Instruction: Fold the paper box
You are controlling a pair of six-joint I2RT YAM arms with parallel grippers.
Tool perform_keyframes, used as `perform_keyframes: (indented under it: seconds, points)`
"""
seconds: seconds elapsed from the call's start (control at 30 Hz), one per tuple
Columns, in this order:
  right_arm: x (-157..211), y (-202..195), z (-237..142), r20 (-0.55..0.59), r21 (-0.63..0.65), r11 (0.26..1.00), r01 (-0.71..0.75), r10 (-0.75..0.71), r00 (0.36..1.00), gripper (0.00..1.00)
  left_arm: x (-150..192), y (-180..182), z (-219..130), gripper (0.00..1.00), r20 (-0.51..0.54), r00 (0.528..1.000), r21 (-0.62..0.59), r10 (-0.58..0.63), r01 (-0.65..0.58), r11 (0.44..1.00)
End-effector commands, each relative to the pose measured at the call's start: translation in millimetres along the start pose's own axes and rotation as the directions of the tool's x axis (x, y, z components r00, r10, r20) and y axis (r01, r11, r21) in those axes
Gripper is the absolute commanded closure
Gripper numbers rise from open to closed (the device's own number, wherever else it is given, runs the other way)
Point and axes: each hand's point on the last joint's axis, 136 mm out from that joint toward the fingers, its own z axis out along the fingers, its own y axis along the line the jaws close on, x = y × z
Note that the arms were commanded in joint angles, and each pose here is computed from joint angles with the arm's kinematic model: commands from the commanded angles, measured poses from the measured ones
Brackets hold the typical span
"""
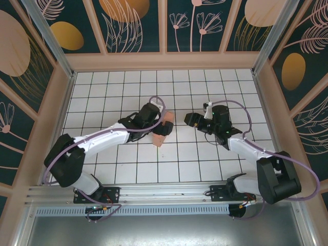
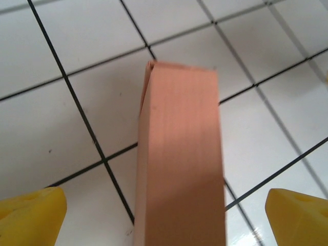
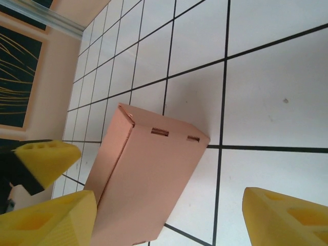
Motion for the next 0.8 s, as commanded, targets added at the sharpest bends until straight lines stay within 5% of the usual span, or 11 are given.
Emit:
perform_keyframes:
  seconds: [0.0,0.17,0.23,0.4,0.57,0.77]
  points:
    - [-1,-6,-6,0.023,0.022,1.0,-0.005,0.005,1.0,0.25,11,-9,3,0.02,-0.091,0.993,0.021,0.081,-0.079,0.997]
    - [0,-10,-6,0.025,0.028,1.0,-0.009,0.009,1.0,0.25,25,-17,18,0.17,-0.171,0.978,0.036,0.117,-0.112,0.993]
    - [0,-12,-5,0.023,0.032,0.999,-0.01,0.009,1.0,0.25,28,-19,21,0.33,-0.188,0.974,0.043,0.123,-0.117,0.992]
    - [2,-15,-3,0.013,0.039,0.999,-0.013,0.012,1.0,0.25,24,-22,18,0.54,-0.174,0.972,0.047,0.16,-0.154,0.987]
    - [4,-17,-1,0.005,0.038,0.999,-0.018,0.018,1.0,0.26,12,-7,8,0.58,-0.132,0.973,-0.046,0.192,-0.199,0.979]
    - [5,-19,-1,0.001,0.045,0.999,-0.017,0.017,1.0,0.26,-18,44,-19,0.59,-0.041,0.966,-0.367,0.255,-0.252,0.896]
